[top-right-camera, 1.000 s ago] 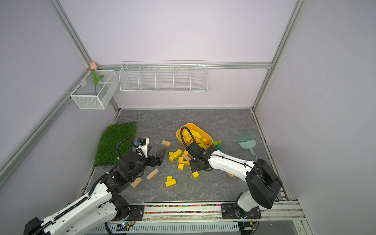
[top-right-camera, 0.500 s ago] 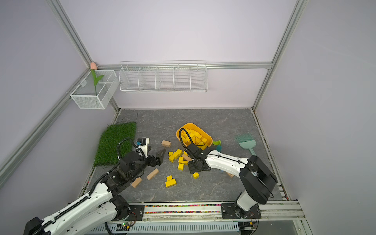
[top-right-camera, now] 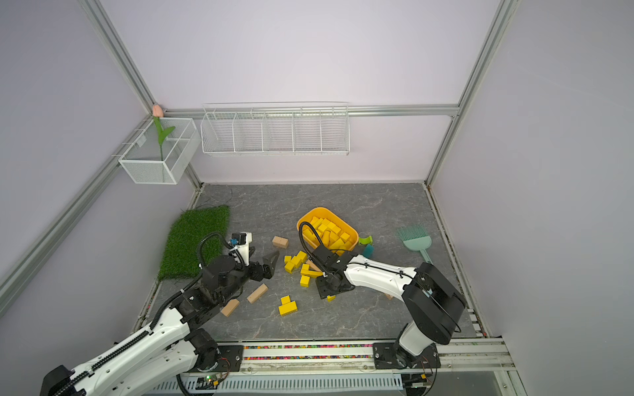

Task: Pick out the yellow building blocks
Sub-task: Pick up the building block from the center of the board.

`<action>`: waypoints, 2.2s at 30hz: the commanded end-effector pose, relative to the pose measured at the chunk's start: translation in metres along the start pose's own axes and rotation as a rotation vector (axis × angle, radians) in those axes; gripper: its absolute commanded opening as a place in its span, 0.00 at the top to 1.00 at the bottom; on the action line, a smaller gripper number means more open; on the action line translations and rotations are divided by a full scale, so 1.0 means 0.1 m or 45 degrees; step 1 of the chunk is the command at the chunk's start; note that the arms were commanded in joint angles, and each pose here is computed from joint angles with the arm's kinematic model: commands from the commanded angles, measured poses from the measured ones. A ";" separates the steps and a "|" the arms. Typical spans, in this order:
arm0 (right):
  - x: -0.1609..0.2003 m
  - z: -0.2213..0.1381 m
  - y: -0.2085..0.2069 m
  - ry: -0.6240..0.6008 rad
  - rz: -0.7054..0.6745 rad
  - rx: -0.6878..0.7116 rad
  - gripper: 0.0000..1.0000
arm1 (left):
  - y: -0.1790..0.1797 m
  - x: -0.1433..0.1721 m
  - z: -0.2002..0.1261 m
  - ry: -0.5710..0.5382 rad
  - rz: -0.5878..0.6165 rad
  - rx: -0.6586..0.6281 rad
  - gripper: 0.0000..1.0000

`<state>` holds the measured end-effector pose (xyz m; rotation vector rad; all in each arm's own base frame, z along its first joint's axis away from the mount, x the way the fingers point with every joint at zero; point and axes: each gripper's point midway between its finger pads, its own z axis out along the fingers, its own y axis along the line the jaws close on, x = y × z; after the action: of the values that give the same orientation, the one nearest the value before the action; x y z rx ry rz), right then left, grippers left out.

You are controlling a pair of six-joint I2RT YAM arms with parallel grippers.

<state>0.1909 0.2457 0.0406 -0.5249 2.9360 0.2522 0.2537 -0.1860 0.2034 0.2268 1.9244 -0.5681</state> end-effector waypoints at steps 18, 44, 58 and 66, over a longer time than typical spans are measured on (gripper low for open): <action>0.11 0.11 -0.06 0.056 0.006 0.068 0.73 | 0.01 -0.08 0.00 -0.017 -0.021 -0.011 0.00; -0.75 -0.68 -0.16 -0.163 0.061 -0.030 0.76 | 0.03 -0.06 -0.02 -0.030 -0.027 -0.012 0.00; -1.53 -0.80 -0.64 -0.194 0.206 -0.043 0.75 | 0.03 -0.10 -0.08 -0.060 -0.035 -0.003 0.00; -1.81 -0.56 -0.72 -0.167 0.274 -0.065 0.76 | 0.03 -0.11 -0.08 -0.068 -0.038 -0.003 0.00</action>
<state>0.3733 0.2229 0.1130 -0.1879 2.8612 0.3283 0.2517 -0.1811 0.2171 0.2059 1.8803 -0.5857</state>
